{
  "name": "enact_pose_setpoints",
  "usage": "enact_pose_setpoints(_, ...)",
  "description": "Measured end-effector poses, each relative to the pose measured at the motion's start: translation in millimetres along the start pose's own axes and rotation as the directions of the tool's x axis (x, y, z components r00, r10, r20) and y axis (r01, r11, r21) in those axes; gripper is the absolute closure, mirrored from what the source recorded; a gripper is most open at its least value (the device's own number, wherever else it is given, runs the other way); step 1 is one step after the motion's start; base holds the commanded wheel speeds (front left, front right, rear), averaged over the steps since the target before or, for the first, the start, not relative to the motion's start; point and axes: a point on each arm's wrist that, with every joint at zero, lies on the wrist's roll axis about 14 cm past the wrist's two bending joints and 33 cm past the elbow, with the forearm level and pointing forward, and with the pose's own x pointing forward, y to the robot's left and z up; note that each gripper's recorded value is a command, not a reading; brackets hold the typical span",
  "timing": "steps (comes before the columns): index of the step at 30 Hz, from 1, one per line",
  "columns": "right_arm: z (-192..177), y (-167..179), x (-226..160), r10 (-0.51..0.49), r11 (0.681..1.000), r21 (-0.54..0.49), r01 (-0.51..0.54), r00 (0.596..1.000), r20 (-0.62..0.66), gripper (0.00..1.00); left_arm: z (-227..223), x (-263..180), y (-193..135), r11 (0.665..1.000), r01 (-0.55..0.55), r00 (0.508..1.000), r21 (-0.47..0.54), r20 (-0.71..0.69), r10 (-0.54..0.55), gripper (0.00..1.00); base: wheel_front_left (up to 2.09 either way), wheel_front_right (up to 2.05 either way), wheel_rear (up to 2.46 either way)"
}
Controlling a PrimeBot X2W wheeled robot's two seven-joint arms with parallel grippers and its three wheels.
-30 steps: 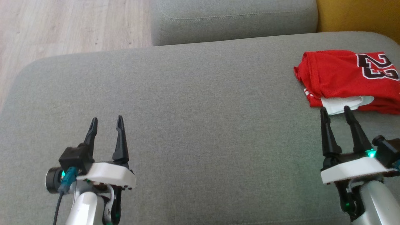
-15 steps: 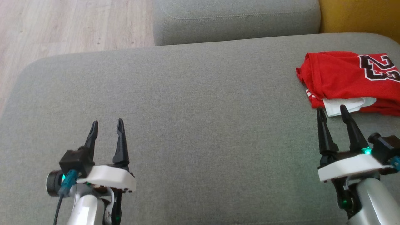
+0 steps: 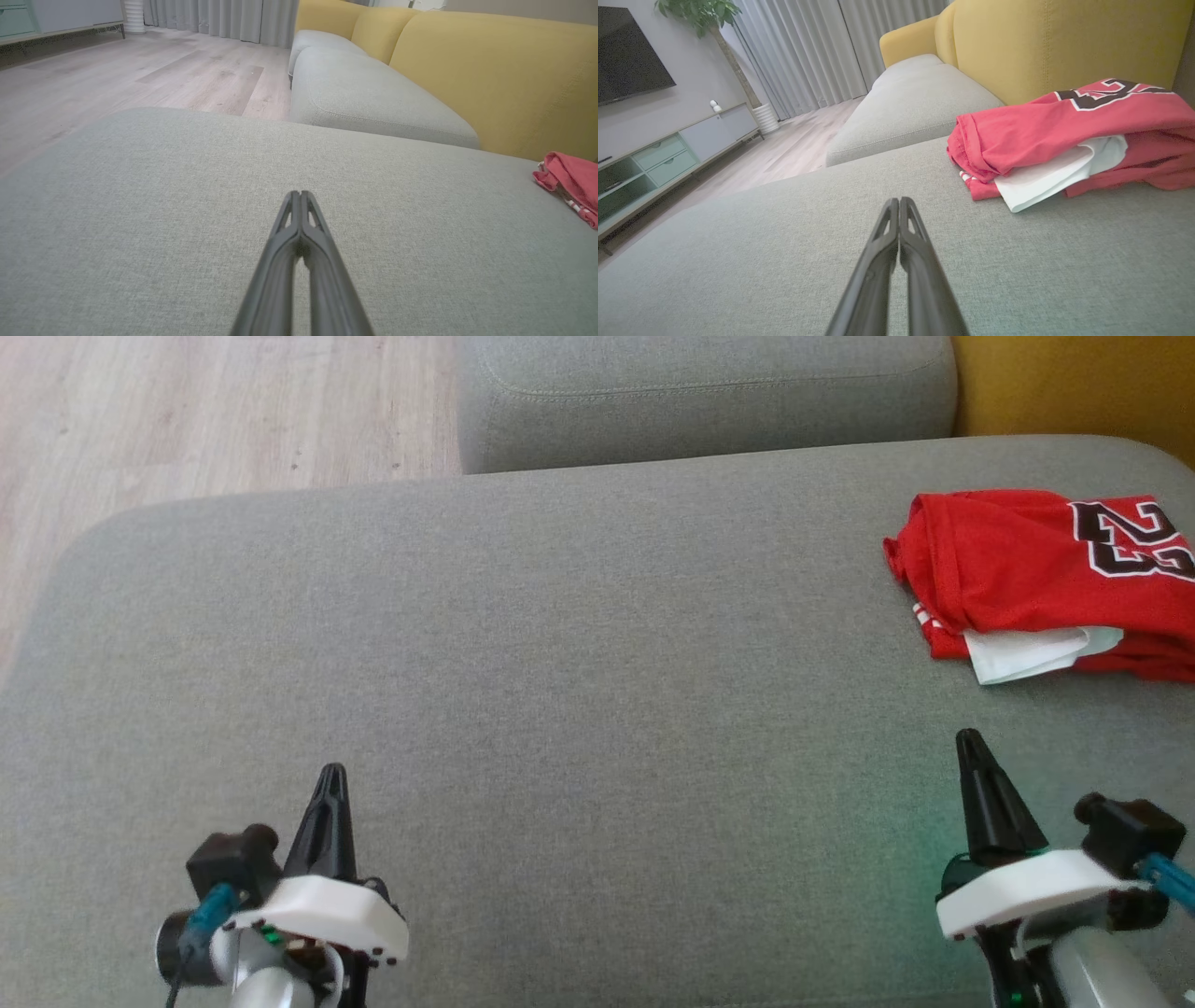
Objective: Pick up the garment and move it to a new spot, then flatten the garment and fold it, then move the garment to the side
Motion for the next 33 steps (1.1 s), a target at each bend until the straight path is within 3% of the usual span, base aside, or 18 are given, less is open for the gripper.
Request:
enact_pose_setpoints(18,5,-6,2,-0.054,0.981,0.186,0.052,0.999,0.006,1.0,-5,1,10,0.98,-0.045,0.998,-0.194,-0.05,0.036,1.0,0.0,0.0,0.0)
enact_pose_setpoints(33,8,-15,2,-0.094,0.938,0.335,0.088,0.996,0.001,1.0,-7,1,18,0.929,-0.082,0.995,-0.36,-0.084,0.055,1.0,0.0,0.0,0.0)
